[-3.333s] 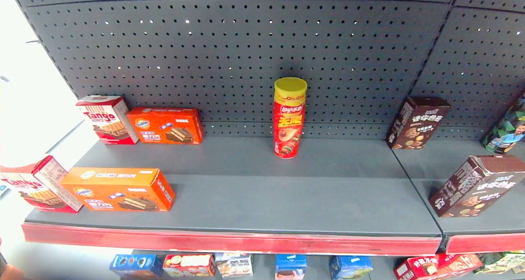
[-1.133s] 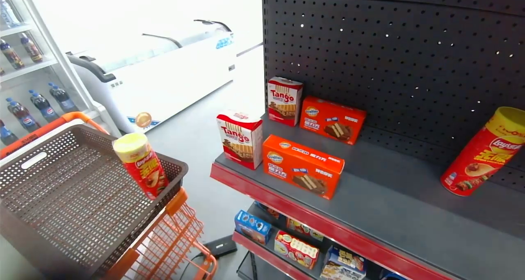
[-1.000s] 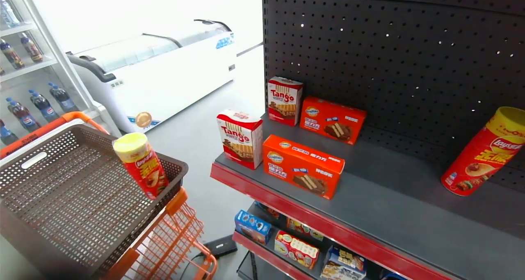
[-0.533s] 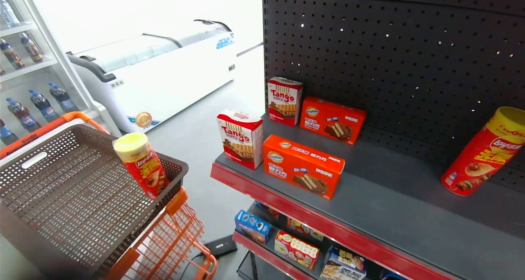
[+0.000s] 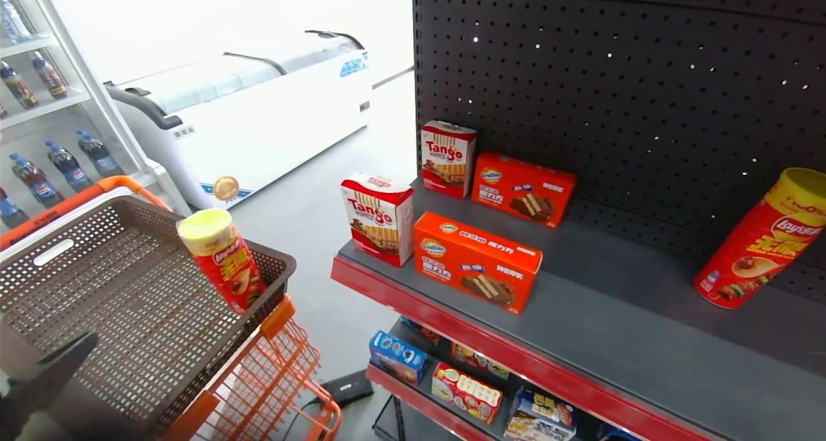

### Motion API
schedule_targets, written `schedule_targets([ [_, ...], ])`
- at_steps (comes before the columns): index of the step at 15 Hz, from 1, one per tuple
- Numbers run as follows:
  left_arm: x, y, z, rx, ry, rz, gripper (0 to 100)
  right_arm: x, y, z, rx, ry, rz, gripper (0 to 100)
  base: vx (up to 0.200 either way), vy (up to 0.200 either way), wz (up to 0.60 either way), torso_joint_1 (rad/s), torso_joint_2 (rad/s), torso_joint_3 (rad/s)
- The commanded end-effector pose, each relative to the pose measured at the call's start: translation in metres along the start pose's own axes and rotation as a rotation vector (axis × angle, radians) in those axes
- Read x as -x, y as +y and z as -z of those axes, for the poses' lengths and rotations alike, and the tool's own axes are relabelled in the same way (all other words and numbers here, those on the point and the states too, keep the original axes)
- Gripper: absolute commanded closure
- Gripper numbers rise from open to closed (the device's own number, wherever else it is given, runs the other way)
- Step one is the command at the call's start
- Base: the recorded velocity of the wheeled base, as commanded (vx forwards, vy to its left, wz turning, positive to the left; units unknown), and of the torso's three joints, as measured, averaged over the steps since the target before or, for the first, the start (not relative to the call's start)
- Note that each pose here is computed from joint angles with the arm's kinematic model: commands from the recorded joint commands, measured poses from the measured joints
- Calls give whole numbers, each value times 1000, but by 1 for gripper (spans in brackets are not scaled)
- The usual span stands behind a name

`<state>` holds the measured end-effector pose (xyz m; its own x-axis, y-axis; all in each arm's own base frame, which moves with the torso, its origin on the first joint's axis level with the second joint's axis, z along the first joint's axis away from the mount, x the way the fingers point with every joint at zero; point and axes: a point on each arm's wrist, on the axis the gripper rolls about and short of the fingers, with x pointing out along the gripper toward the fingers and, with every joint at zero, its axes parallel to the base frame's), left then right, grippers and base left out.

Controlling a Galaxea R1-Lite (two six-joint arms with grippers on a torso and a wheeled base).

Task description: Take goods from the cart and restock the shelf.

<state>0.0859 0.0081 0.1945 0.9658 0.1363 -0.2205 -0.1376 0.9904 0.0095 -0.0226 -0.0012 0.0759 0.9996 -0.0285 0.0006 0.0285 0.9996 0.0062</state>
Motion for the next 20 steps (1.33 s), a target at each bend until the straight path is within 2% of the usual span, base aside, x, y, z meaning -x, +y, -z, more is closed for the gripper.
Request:
schedule_targets([
  [1, -93, 12, 2, 23, 165, -87, 0, 0, 0, 0, 0, 1, 1, 0, 0, 0, 0, 0, 0, 0],
  [3, -117, 14, 10, -7, 180, -77, 0, 0, 0, 0, 0, 1, -1, 0, 0, 0, 0, 0, 0, 0],
  [4, -132, 12, 16, -10, 184, -54, 0, 0, 0, 0, 0, 1, -1, 0, 0, 0, 0, 0, 0, 0],
  [6, -159, 15, 28, -2, 132, -23, 0, 0, 0, 0, 0, 1, -1, 0, 0, 0, 0, 0, 0, 0],
  [7, -164, 14, 31, -3, 121, 3, 0, 0, 0, 0, 0, 1, 1, 0, 0, 0, 0, 0, 0, 0],
  [9, -180, 10, 37, -2, 101, 110, 0, 0, 0, 0, 0, 1, -1, 0, 0, 0, 0, 0, 0, 0],
  [11, -195, 9, 43, -6, 86, 152, 0, 0, 0, 0, 0, 1, -1, 0, 0, 0, 0, 0, 0, 0],
  [12, -204, 13, 47, -43, 83, 142, 0, 0, 0, 0, 0, 1, 2, 0, 0, 0, 0, 0, 0, 0],
  [13, -214, 20, 48, -96, 66, 123, 0, 0, 0, 0, 0, 1, -1, 0, 0, 0, 0, 0, 0, 0],
  [14, -222, 24, 48, -126, 44, 123, 0, 0, 0, 0, 0, 1, 1, 0, 0, 0, 0, 0, 0, 0],
  [16, -238, 27, 45, -138, -16, 190, 0, 0, 0, 0, 0, 1, 2, 0, 0, 0, 0, 0, 0, 0],
  [18, -249, 27, 44, -143, -49, 247, 0, 0, 0, 0, 0, 1, 1, 0, 0, 0, 0, 0, 0, 0],
  [20, -257, 27, 46, -141, -50, 263, 0, 0, 0, 0, 0, 1, 1, 0, 0, 0, 0, 0, 0, 0],
])
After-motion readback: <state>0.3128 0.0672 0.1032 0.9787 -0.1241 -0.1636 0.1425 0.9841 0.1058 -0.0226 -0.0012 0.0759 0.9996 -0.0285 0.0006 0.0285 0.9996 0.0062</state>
